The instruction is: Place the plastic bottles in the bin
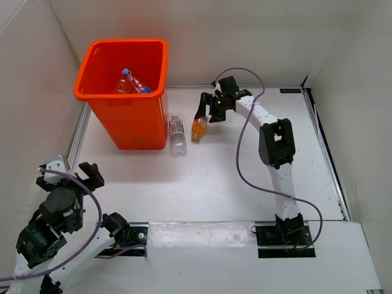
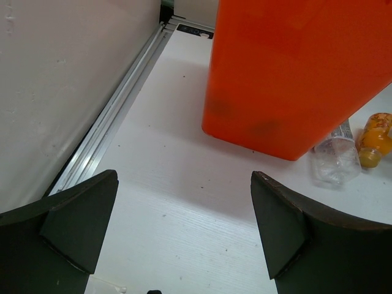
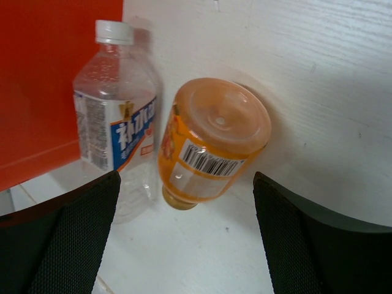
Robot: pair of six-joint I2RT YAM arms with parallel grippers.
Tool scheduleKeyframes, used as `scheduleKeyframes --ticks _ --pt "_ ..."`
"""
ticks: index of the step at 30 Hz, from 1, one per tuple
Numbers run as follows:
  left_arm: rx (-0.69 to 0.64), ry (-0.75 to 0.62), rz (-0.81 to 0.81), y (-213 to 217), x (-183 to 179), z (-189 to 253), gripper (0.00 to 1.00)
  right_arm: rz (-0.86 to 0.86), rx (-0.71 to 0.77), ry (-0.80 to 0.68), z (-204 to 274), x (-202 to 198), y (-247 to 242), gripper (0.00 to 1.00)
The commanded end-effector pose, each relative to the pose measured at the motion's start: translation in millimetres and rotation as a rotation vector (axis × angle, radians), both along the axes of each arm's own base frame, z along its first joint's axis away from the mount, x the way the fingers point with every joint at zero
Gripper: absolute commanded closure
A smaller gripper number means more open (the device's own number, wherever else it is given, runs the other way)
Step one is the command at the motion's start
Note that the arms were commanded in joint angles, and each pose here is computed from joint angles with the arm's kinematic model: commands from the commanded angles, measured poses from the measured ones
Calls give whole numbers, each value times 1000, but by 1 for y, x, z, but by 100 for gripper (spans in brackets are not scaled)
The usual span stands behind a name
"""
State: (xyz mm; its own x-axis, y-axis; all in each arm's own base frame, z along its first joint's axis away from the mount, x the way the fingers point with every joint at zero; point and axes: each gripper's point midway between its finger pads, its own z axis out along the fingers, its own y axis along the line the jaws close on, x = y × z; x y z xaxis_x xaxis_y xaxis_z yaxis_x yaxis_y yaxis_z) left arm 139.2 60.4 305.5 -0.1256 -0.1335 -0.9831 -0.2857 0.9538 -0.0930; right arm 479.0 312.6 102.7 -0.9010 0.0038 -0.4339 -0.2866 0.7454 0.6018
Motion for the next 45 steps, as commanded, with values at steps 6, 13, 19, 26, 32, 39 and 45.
scheduleKeyframes --ticks 6,13,19,26,32,39,45 --pt "-4 -20 -16 -1 0 2 0 -59 -75 -35 0 17 -6 10" --pt "5 -21 -17 -2 1 2 0 -25 -65 -29 -8 18 6 10" --pt "6 -23 -21 -2 1 3 0 7 -71 -35 -12 15 22 10" --pt "4 -25 -16 -1 0 3 0 17 -62 27 -22 3 36 10" --pt "5 -24 -18 -1 1 3 0 32 -41 66 -29 -1 43 10" --pt "10 -20 -17 -2 1 2 0 19 -3 107 -33 2 43 10" --pt "11 -22 -14 -1 1 2 0 8 34 136 -38 8 38 20"
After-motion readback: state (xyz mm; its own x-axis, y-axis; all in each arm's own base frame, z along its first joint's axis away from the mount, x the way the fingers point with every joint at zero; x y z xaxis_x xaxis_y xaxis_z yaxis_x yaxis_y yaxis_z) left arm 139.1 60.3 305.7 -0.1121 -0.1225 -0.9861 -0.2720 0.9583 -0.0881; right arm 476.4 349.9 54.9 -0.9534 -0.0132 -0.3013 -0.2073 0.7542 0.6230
